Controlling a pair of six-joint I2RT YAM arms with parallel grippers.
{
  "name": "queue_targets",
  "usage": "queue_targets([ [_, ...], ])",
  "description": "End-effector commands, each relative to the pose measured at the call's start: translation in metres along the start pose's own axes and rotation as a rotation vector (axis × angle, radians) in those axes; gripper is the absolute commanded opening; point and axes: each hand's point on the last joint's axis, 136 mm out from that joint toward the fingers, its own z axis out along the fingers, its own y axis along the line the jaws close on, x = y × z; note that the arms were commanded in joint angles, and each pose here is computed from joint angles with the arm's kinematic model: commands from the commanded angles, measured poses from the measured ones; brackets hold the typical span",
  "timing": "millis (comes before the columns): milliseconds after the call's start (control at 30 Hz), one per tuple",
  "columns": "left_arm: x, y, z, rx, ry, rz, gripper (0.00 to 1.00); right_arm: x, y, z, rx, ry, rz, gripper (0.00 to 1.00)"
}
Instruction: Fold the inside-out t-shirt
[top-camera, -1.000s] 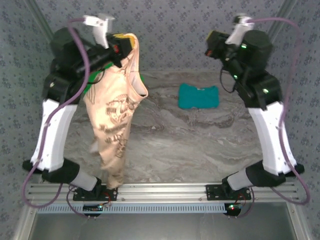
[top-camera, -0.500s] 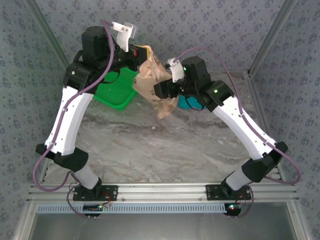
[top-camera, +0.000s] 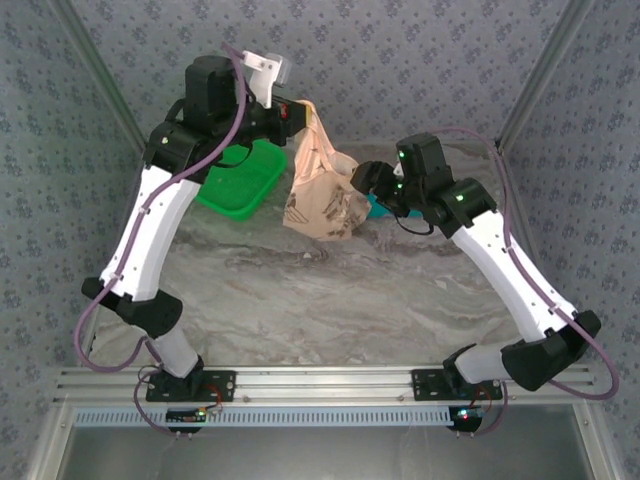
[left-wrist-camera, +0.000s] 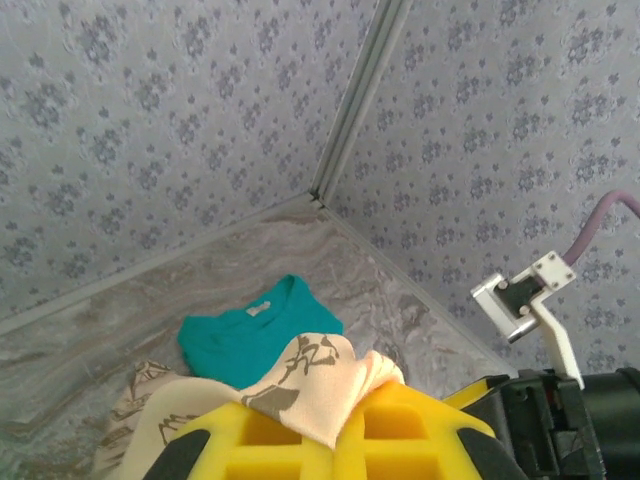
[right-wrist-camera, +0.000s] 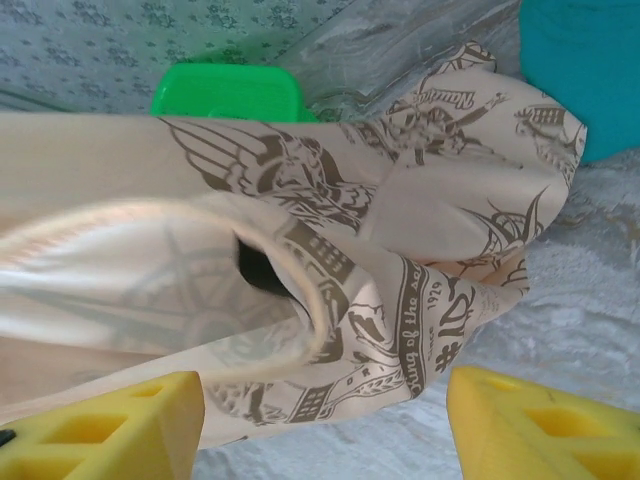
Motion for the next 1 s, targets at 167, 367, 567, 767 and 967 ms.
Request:
queue_targets([
  [167, 0.005, -0.015, -0.003, 0.052, 0.014, 0.0, 0.0, 0.023, 0.003, 0.022, 0.034, 0.072, 0.144, 0.65],
  [367, 0.006, -0.016, -0.002, 0.063, 0.019, 0.0, 0.0, 0.031, 0.002, 0.046, 0.062, 0.078, 0.176, 0.55],
  [567, 0.001, -0.016, -0.007, 0.051, -0.001, 0.026, 0.0, 0.014, -0.006, 0.043, 0.129, -0.001, 0.132, 0.0],
  [767, -0.02, -0.01, -0.045, -0.021, -0.077, 0.068, 0.0, -0.042, -0.013, -0.018, 0.228, -0.235, -0.02, 0.0],
  [967, -0.017, -0.01, -0.082, -0.08, -0.116, 0.051, 0.0, -0.075, 0.047, -0.099, 0.052, -0.465, -0.253, 0.0],
])
